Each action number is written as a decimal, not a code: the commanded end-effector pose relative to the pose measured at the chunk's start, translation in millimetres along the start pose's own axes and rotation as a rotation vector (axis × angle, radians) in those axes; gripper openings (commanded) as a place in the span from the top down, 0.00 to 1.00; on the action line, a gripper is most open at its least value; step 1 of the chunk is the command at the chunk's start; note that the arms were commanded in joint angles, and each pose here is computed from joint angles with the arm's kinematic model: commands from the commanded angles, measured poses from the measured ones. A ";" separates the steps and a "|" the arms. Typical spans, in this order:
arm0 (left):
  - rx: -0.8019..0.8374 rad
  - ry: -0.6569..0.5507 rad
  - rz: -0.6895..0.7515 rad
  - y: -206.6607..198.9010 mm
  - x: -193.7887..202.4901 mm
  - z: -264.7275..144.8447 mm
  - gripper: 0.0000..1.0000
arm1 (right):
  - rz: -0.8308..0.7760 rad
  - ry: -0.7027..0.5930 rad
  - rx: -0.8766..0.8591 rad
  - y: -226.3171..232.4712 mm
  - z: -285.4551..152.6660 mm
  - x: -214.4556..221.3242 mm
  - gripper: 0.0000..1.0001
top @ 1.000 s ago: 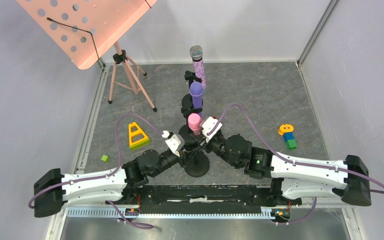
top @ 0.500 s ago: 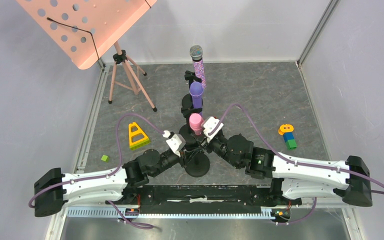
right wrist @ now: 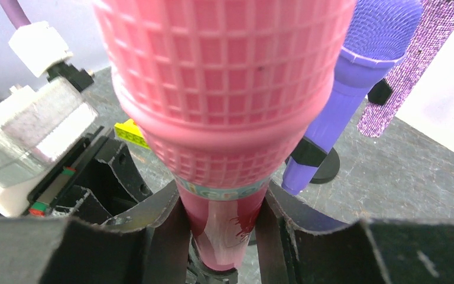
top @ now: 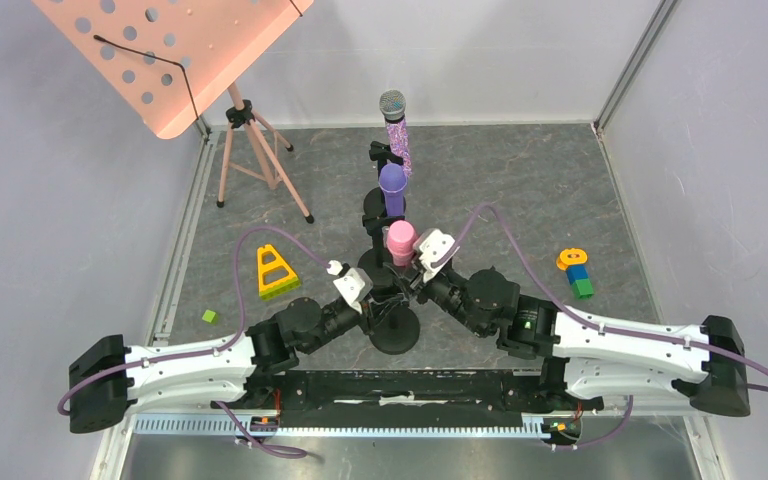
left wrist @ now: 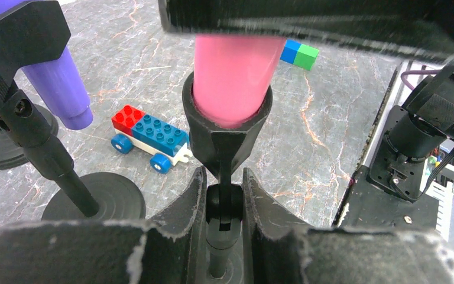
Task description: Remove the microphone from the stand
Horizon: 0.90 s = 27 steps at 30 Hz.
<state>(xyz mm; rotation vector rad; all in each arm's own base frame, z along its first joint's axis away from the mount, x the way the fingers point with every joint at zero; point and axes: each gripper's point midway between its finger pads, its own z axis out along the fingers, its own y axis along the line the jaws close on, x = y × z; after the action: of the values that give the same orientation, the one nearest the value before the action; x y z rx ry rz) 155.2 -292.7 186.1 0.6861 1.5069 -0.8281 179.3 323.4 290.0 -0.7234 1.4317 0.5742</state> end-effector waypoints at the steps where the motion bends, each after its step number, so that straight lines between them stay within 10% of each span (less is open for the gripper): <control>1: -0.062 0.165 0.035 14.5 44.7 -7.4 0.98 | 0.153 -0.274 0.024 -12.7 -12.6 -92.7 0.90; 12: -0.043 0.158 0.030 10.2 39.0 -5.6 0.97 | 0.140 -0.291 0.100 -34.1 -27.9 -99.9 0.90; 18: -0.017 0.136 -0.007 2.8 24.4 -5.5 0.61 | 0.123 -0.257 0.236 -63.4 -43.2 -88.3 0.89; 27: -0.006 0.107 -0.023 -1.0 0.7 -8.4 0.42 | 0.050 -0.025 0.546 -114.7 -66.3 -33.1 0.91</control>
<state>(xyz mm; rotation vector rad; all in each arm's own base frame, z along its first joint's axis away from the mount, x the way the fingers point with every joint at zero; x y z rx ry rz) 150.0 -285.3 164.2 0.7542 1.6221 -0.7806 205.3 231.8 353.4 -0.3209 1.3995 0.3930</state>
